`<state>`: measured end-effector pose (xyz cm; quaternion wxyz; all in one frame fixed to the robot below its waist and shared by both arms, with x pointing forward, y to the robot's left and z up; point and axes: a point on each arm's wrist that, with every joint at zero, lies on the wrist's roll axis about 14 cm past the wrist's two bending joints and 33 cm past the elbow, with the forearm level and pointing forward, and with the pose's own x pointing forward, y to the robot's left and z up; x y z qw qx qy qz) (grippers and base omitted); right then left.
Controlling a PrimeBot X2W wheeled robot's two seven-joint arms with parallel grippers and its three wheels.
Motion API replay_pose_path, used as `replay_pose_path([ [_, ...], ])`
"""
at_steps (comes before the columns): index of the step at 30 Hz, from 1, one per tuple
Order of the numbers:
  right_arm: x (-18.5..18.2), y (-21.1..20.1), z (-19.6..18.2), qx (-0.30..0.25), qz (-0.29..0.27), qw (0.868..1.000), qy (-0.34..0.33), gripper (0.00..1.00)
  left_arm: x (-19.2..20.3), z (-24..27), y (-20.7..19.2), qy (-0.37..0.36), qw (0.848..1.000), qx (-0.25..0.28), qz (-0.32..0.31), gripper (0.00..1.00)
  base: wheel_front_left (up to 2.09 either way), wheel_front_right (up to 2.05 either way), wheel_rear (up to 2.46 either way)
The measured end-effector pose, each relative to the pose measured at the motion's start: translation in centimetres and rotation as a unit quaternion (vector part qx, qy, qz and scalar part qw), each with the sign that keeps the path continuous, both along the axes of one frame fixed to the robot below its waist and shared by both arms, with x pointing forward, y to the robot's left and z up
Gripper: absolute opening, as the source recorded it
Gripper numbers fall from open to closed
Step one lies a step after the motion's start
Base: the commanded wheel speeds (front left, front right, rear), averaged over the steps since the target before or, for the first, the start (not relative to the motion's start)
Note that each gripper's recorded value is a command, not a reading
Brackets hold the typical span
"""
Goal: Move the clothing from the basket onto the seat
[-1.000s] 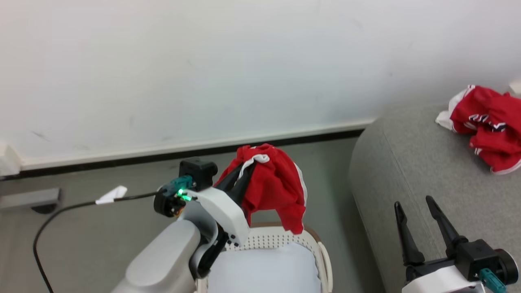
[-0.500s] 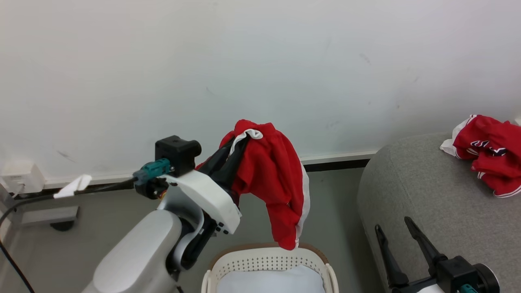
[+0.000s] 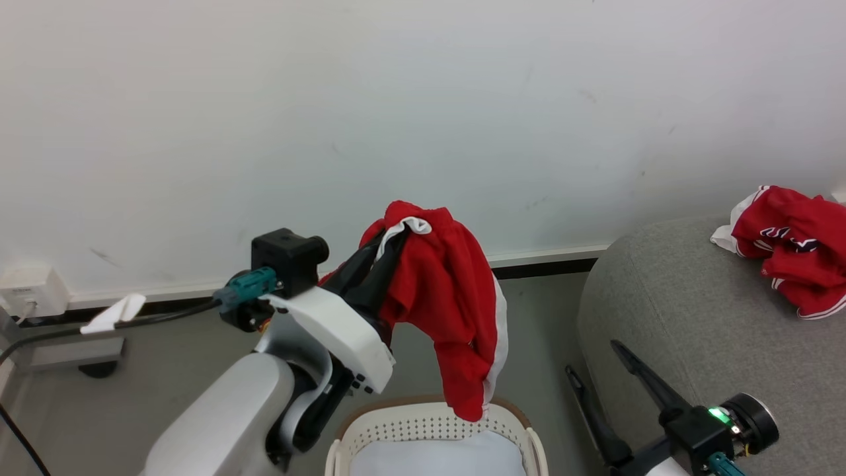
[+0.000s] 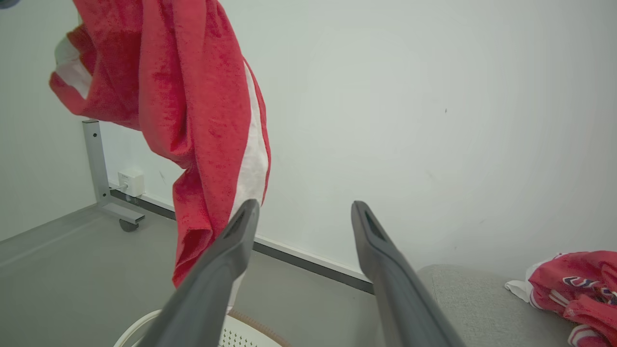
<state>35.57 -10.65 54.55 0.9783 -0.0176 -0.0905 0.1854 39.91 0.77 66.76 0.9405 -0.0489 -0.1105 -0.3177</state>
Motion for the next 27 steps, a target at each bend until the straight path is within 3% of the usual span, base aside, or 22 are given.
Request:
replay_pose_path([
  [11,0.9,7.4,1.2,-0.088,0.129,0.987,-0.024,1.0,-0.9,0.0,-1.5,0.0,1.0,0.001,-0.023,0.0,0.0,0.0,0.0],
  [23,3.9,11.1,2.4,-0.156,0.147,0.976,-0.043,1.0,-2.4,-0.1,-3.0,0.001,0.999,0.012,-0.047,0.0,0.0,0.0,0.0],
  [24,4.1,11.0,2.6,-0.152,0.144,0.977,-0.044,0.82,-2.5,-0.1,-3.0,0.001,0.999,0.012,-0.047,0.0,0.0,0.0,0.0],
  [25,4.3,10.9,3.0,-0.147,0.141,0.978,-0.046,0.26,-2.5,-0.2,-3.0,0.002,0.999,0.013,-0.048,0.0,0.0,0.0,0.0],
  [26,4.4,11.0,3.1,-0.144,0.14,0.978,-0.046,0.0,-2.5,-0.3,-2.9,0.003,0.999,0.014,-0.047,0.0,0.0,0.0,0.0],
  [27,4.4,11.2,3.1,-0.14,0.143,0.979,-0.046,0.0,-2.5,-0.3,-2.8,0.004,0.999,0.014,-0.046,0.0,0.0,0.0,0.0],
])
